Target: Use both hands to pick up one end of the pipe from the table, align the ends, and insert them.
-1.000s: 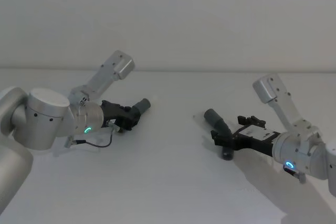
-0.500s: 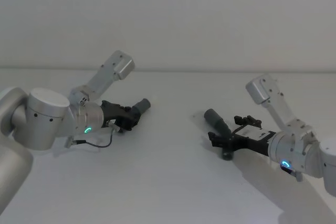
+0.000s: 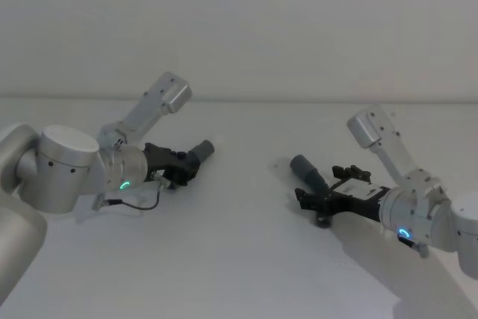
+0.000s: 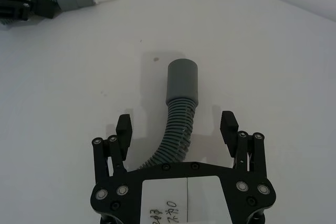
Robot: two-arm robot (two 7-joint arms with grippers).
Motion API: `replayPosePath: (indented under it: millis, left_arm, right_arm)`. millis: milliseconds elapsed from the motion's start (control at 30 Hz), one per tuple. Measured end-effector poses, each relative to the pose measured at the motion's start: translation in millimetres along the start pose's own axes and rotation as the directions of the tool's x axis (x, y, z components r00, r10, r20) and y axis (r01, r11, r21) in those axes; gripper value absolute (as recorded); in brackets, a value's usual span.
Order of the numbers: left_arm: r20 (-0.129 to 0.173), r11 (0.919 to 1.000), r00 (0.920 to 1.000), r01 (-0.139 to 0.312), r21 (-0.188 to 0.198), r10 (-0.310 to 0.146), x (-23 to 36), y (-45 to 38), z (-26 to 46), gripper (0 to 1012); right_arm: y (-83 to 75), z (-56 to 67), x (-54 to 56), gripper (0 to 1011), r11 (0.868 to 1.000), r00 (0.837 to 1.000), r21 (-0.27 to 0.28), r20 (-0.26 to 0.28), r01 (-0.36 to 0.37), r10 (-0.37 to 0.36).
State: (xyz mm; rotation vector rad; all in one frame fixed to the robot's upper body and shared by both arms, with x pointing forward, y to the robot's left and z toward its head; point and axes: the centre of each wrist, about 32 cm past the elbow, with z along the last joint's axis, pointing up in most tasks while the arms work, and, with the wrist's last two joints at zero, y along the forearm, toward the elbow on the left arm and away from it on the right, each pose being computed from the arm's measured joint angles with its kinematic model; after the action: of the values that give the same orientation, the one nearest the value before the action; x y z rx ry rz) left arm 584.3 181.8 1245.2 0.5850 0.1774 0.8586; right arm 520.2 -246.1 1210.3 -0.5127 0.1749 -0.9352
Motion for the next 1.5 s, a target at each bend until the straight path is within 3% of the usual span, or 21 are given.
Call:
replayPosePath:
  millis: [500,733,1033,1133,1333,1500]
  left_arm:
    - [0.0,1.0,1.0,0.0,0.0,0.0,0.0,0.0,0.0,306]
    - [0.0,1.0,1.0,0.0,0.0,0.0,0.0,0.0,0.0,306]
    - [0.0,1.0,1.0,0.0,0.0,0.0,0.0,0.0,-0.1,306]
    - [0.0,1.0,1.0,0.0,0.0,0.0,0.0,0.0,0.0,306]
    - [0.0,1.0,1.0,0.0,0.0,0.0,0.0,0.0,0.0,306]
    - [0.0,1.0,1.0,0.0,0.0,0.0,0.0,0.0,0.0,306]
  right_arm:
    - [1.1,1.3,-1.5,997,1.0,1.0,-0.006,-0.024,0.006,-0.006]
    - [1.2,1.6,-1.8,866,1.0,1.0,-0.007,-0.028,0.006,-0.006]
    - [1.3,1.7,-2.1,557,1.0,0.999,-0.007,-0.031,0.007,-0.007]
    - [1.3,1.7,-2.2,513,1.0,0.999,-0.008,-0.032,0.007,-0.007]
    - [1.3,1.8,-2.1,280,1.0,0.999,-0.007,-0.033,0.007,-0.007]
    - [1.3,1.8,-2.1,241,1.0,0.999,-0.008,-0.034,0.007,-0.007]
